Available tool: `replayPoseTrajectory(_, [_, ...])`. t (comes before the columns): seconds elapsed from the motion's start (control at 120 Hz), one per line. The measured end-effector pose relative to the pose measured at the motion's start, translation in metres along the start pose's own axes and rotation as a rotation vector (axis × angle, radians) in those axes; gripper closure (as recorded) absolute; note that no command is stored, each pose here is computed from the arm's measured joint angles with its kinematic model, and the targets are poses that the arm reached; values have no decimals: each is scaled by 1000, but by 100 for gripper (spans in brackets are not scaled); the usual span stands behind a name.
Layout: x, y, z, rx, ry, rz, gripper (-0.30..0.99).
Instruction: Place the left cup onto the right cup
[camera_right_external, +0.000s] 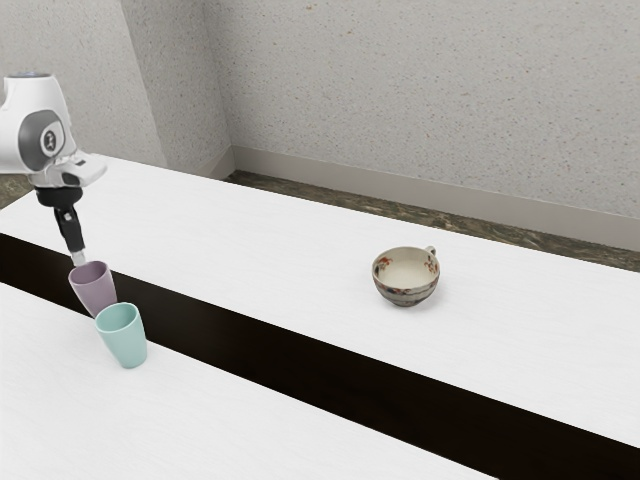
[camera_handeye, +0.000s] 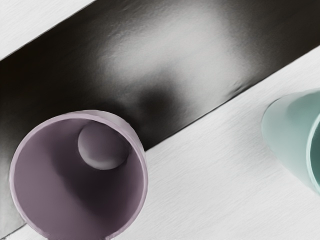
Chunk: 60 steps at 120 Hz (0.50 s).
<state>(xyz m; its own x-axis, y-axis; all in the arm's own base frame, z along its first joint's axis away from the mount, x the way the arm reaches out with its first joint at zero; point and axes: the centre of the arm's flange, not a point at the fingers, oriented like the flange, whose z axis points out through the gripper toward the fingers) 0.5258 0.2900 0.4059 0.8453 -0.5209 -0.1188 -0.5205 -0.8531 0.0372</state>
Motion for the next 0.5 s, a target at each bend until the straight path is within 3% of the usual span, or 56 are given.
replayPoseTrajectory(0.117, [-5, -14, 19, 5, -6, 26, 0])
replayPoseTrajectory(0.308, [30, -37, 17, 66, -8, 134, 0])
replayPoseTrajectory(0.5, [34, -49, 40, 55, -23, 197, 0])
